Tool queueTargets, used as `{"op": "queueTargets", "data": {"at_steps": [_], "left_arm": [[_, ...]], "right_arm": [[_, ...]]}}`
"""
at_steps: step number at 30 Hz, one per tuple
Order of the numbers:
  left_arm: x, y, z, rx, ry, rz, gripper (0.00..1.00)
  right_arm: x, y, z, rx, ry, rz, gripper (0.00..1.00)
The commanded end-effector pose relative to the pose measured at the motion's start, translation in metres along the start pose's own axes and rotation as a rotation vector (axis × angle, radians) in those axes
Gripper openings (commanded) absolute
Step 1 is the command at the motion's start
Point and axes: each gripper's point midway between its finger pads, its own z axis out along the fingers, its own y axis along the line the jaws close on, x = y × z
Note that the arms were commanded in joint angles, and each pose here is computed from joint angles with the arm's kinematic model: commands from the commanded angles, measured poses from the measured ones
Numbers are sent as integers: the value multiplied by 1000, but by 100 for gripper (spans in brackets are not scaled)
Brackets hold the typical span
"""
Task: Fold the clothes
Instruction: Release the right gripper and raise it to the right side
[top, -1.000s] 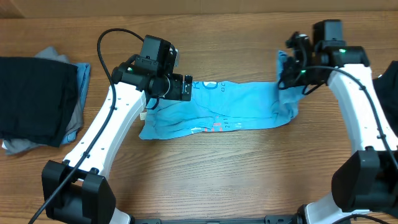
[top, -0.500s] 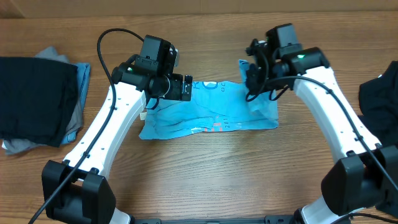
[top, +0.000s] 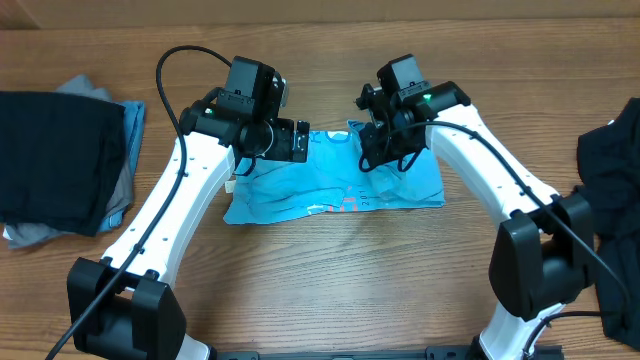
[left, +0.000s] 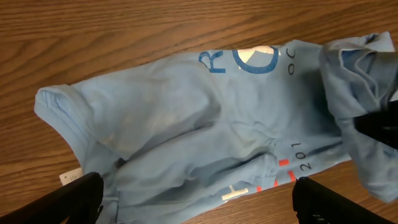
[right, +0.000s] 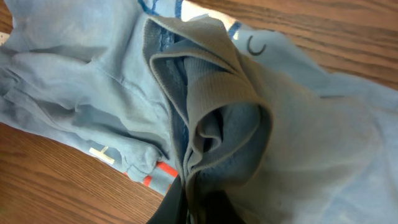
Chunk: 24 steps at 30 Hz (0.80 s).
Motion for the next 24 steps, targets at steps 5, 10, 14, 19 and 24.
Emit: {"op": "queueTargets", "data": {"at_steps": [5, 10, 14, 19, 24], "left_arm": [[1, 2, 2, -10, 4, -10, 100], [1, 2, 2, -10, 4, -10, 100], [1, 2, 2, -10, 4, -10, 100], [1, 2, 2, -10, 4, -10, 100], [1, 2, 2, -10, 3, -10, 100]], "right_arm": [[-10, 18, 8, -69, -16, 39, 13], [-11, 17, 8, -69, -17, 47, 44], [-14, 19, 8, -73, -30, 64, 66], [-27, 13, -5, -80, -88, 81, 65], [-18, -9, -14, -47, -64, 143, 58]]}}
